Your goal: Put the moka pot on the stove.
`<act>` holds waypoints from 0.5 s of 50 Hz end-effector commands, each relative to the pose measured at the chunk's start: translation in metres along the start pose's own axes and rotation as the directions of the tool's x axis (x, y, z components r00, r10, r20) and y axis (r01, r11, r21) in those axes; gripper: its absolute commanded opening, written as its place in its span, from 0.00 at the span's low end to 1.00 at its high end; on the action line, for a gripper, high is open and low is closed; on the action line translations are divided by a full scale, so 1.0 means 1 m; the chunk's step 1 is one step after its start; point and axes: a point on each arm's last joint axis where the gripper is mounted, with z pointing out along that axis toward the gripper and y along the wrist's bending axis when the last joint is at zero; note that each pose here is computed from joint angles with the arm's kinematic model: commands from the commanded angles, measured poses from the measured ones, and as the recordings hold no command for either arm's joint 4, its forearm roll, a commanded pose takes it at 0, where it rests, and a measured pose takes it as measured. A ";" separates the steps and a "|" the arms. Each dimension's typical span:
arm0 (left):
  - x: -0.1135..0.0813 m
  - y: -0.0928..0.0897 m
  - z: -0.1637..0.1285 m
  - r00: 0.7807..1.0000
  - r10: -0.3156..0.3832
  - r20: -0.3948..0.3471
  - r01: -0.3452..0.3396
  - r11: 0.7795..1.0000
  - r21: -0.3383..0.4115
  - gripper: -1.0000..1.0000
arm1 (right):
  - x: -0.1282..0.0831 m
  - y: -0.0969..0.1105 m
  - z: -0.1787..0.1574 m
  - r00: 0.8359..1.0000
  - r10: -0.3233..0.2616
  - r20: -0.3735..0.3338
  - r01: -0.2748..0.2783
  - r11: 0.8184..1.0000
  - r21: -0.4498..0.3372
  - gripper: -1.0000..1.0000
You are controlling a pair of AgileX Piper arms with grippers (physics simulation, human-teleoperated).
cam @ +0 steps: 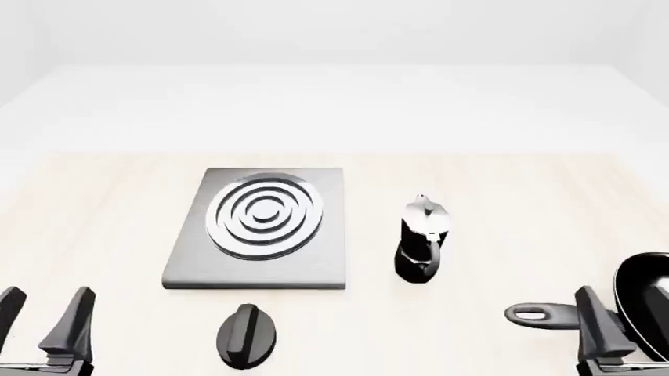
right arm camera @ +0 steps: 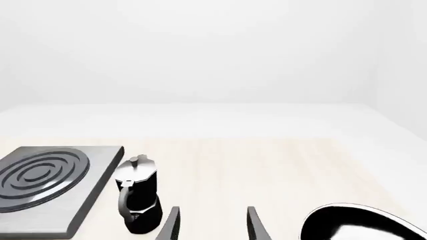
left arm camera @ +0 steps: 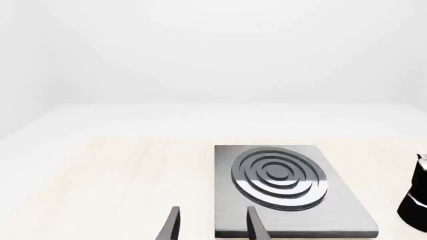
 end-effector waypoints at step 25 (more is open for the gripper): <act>0.000 0.000 0.000 1.000 0.000 0.000 0.000 1.000 0.000 1.00 | -0.030 0.004 -0.003 0.999 0.043 0.013 -0.042 0.997 -0.071 1.00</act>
